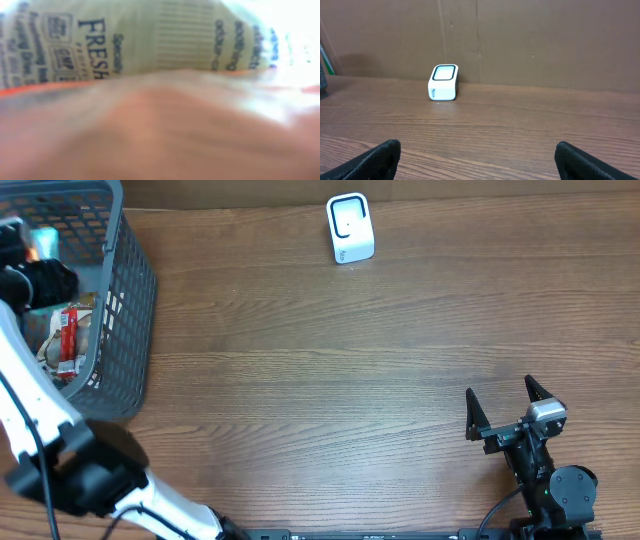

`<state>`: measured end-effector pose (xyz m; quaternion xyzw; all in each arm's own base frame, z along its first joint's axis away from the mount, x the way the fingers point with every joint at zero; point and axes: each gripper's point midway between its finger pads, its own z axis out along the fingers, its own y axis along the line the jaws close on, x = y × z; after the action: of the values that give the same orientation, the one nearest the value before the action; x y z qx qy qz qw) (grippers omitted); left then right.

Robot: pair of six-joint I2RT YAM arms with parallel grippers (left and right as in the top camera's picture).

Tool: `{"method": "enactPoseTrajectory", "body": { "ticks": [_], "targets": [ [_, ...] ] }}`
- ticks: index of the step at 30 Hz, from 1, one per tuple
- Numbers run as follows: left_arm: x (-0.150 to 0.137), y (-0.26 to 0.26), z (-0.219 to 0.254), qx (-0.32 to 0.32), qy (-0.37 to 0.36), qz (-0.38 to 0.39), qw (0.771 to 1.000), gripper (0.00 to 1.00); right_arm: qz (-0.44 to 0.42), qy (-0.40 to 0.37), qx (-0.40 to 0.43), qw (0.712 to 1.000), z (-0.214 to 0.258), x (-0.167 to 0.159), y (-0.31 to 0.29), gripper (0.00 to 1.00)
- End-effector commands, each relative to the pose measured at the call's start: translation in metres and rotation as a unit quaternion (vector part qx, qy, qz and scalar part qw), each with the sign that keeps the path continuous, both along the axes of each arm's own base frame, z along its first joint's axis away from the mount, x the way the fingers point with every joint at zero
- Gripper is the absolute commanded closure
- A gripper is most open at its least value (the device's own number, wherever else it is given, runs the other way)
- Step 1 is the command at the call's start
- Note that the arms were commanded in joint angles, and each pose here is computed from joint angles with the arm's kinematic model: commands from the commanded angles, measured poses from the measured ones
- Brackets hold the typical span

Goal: Scan the item barcode
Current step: 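Lift the teal-orange snack packet out and carry it toward the scanner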

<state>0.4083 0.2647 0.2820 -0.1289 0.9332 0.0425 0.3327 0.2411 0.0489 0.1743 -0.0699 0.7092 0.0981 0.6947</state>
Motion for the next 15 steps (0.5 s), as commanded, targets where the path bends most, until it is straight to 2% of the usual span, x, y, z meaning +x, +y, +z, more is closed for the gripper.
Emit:
{"method": "enactPoseTrajectory", "body": {
  "ticks": [1, 8, 15],
  "targets": [
    [-0.017, -0.015, 0.080, 0.023, -0.090, 0.034, 0.995, 0.47, -0.002, -0.001, -0.002, 1.000, -0.002, 0.000, -0.001, 0.00],
    [-0.044, -0.056, 0.144, 0.016, -0.164, 0.056, 0.985, 0.49, -0.002, -0.001, -0.002, 1.000, -0.002, 0.000, -0.001, 0.00],
    [-0.059, -0.129, 0.153, -0.010, -0.149, 0.027, 0.988, 0.50, -0.002, -0.001, -0.002, 1.000, -0.002, 0.000, -0.001, 0.00]
  ]
}}
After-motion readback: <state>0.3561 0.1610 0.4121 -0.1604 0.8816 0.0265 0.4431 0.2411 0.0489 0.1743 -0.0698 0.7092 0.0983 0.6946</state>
